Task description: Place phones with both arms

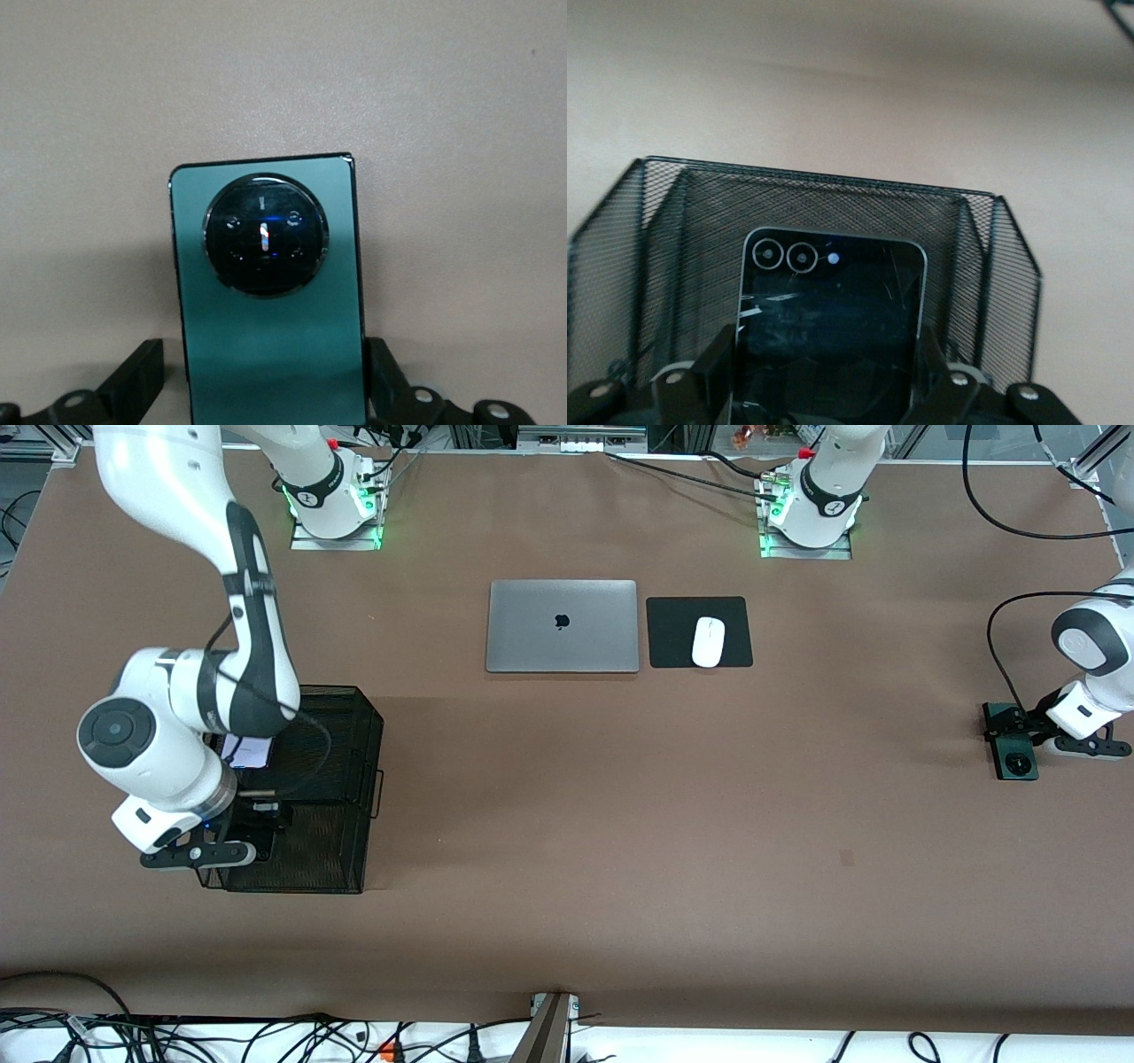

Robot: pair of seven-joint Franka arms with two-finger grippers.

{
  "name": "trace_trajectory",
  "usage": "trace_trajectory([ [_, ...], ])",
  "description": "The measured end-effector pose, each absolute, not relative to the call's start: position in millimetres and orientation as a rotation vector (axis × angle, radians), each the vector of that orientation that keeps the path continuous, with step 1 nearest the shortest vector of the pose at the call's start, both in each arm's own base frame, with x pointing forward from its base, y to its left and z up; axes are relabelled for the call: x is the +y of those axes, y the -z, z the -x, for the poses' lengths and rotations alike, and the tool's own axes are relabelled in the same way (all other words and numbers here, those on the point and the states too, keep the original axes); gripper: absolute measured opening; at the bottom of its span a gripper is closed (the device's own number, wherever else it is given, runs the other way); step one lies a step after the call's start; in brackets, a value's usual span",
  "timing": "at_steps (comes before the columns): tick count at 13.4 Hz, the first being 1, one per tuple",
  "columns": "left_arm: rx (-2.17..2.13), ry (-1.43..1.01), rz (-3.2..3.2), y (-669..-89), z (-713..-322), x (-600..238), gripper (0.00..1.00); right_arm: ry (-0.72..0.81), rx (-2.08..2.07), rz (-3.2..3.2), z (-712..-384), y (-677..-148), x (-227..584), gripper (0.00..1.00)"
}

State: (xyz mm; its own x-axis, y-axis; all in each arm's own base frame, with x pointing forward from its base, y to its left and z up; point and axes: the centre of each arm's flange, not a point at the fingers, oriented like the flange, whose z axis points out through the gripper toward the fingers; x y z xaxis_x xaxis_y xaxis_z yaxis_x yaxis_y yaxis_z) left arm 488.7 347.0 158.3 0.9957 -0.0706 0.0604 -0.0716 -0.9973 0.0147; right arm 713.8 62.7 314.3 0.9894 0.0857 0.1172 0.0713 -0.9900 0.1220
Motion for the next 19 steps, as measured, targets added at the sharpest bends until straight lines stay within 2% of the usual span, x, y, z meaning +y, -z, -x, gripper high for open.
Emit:
trace_trajectory([
  [1,-0.110,-0.096,-3.122,-158,-488,347,1.00,-0.186,0.092,-3.025,-716,-298,58,0.82],
  [2,-0.109,-0.101,-3.124,-159,-489,347,0.94,-0.185,0.068,-3.030,-717,-286,53,0.82],
  [3,-0.107,-0.106,-3.127,-162,-490,348,0.83,-0.183,0.039,-3.040,-718,-277,48,0.82],
  [5,-0.103,-0.112,-3.130,-164,-490,348,0.80,-0.182,-0.047,-3.091,-718,-267,41,0.82],
  [9,-0.109,-0.119,-3.128,-165,-495,343,0.80,-0.184,-0.109,-3.126,-718,-259,36,0.82],
  [11,-0.132,-0.103,-3.115,-168,-514,329,0.79,-0.200,-0.110,-3.125,-719,-261,35,0.98],
  [15,-0.125,-0.022,-3.090,-200,-551,321,0.79,-0.243,-0.091,-3.129,-728,-278,42,0.99],
  [19,-0.072,-0.022,-3.093,-221,-579,301,0.79,-0.137,-0.071,-3.160,-734,-323,45,0.99],
])
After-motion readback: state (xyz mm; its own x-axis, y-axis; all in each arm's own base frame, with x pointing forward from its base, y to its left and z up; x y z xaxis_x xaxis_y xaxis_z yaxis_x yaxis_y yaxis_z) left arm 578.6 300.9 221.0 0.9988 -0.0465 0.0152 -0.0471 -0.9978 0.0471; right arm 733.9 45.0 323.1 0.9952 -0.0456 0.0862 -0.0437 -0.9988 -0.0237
